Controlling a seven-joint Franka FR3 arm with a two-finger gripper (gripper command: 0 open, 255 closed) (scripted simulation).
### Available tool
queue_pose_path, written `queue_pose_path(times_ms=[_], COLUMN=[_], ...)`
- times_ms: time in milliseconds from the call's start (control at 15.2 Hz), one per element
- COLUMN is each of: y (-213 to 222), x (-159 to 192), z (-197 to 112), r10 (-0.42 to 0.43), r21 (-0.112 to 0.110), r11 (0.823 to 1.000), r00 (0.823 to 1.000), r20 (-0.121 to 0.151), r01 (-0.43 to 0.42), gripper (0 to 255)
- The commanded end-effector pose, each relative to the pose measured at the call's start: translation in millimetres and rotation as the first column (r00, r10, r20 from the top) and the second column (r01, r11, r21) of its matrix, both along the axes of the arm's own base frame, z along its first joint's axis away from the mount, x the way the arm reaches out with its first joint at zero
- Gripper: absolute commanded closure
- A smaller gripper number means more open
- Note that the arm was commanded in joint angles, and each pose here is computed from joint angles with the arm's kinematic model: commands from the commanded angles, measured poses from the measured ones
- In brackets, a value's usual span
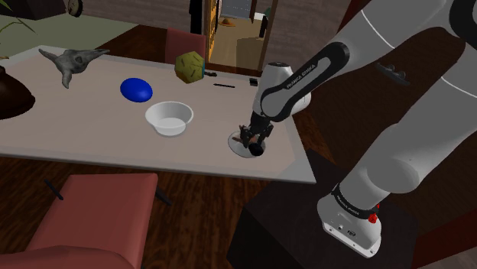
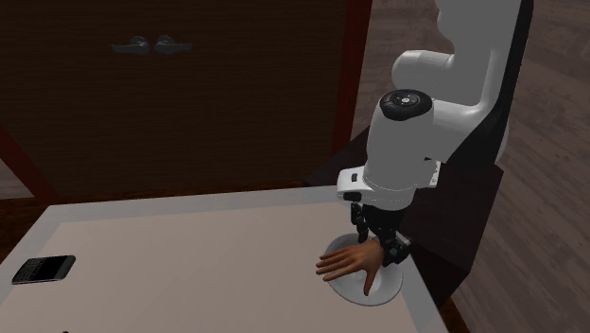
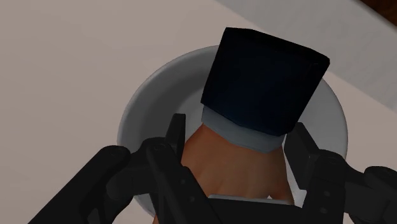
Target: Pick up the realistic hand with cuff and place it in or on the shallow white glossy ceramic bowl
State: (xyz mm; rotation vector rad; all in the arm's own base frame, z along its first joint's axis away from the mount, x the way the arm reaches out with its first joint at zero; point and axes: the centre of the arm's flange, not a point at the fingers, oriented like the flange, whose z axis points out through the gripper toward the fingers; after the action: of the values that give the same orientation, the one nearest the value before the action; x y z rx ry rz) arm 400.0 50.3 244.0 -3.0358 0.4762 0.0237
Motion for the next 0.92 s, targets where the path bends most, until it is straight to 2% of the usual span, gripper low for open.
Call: queue_pose_path(times_ms=[0,330,396,726,858], y=[0,0,0,0,-2], x=[0,0,0,0,0], z=[-1,-1,-1,-1,25], r10=[0.000,0.000,0.000,0.000,0.000], r21=[0.000,0.000,0.000,0.000,0.000], r11=[1.000,1.000,1.000,1.000,1.000], r00=[1.000,1.000,1.000,1.000,1.000], r20=[0.001,0.001,0.001,0.001,0.001], r01=[0.000,0.000,0.000,0.000,0.000], gripper=[255,255,0,0,0])
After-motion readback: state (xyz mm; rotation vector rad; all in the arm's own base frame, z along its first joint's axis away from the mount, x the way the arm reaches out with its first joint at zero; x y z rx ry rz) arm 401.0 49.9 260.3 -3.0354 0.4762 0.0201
